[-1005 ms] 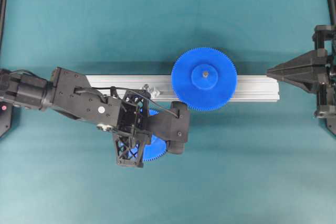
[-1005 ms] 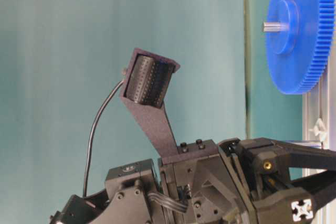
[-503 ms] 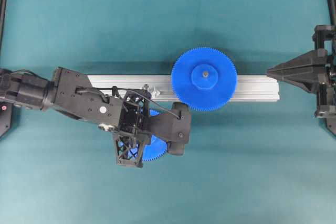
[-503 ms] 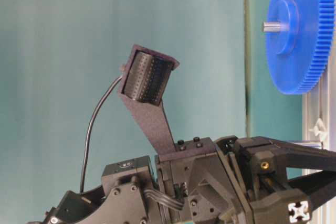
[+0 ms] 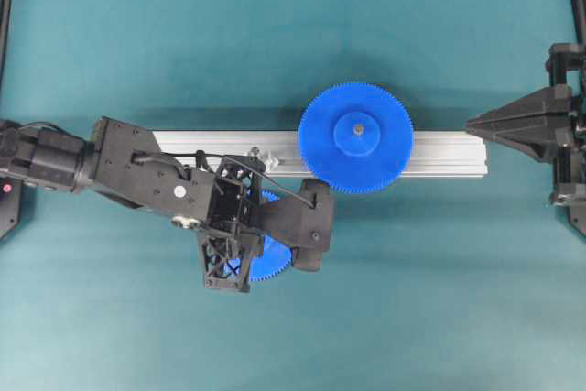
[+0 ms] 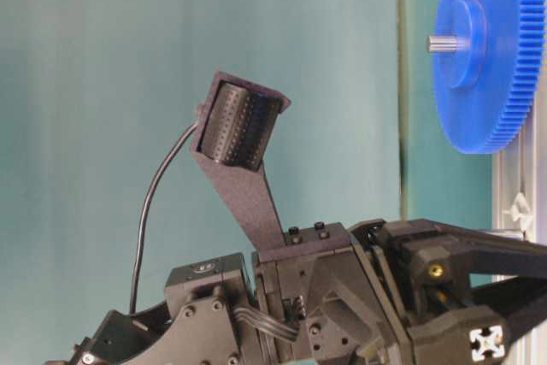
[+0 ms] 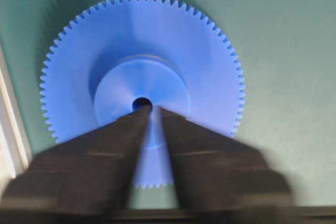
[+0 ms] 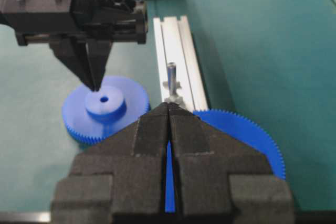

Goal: Insert the small gear onto the shaft.
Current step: 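Lower the left gripper and open it around the gear hub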

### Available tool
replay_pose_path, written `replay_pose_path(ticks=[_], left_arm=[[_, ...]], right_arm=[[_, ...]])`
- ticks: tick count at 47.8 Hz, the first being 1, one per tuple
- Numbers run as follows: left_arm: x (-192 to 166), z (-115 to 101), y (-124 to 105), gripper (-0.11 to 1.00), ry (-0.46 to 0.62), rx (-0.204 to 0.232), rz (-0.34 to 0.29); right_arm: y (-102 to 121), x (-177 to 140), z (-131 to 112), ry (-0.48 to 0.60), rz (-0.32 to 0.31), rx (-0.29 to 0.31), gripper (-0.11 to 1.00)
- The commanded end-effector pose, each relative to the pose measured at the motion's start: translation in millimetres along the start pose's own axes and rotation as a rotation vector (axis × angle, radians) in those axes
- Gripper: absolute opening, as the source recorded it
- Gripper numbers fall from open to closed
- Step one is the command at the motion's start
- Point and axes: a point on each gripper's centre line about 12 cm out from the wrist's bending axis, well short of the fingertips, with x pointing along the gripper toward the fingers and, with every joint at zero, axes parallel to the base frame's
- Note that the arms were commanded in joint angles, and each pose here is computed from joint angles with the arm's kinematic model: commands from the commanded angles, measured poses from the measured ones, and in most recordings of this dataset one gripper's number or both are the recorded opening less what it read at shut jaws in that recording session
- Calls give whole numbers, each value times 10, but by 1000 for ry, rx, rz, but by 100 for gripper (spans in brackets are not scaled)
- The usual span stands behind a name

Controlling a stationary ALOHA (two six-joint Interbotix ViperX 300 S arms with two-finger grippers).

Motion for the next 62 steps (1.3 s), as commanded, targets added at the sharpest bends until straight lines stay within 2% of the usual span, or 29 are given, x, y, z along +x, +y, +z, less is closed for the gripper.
replay_pose_path(ticks=[1,8,11,13,62], left_arm=[[-105,97,-11,38,-41,5,0],[-84,128,-12,80,-58,-34,-1],[-72,125,-19,91,-55,-46,-2],[-49,103,-12,94,-45,-49,-1],[71,-36,47,94,17,-74,6]], right_arm=[[3,3,93,-25,0,13,3],[3,0,89,-25,0,13,3],[3,0,89,-25,0,13,3],[3,0,95,-26,0,13,3],[5,-16,117,-37,1,14,3]])
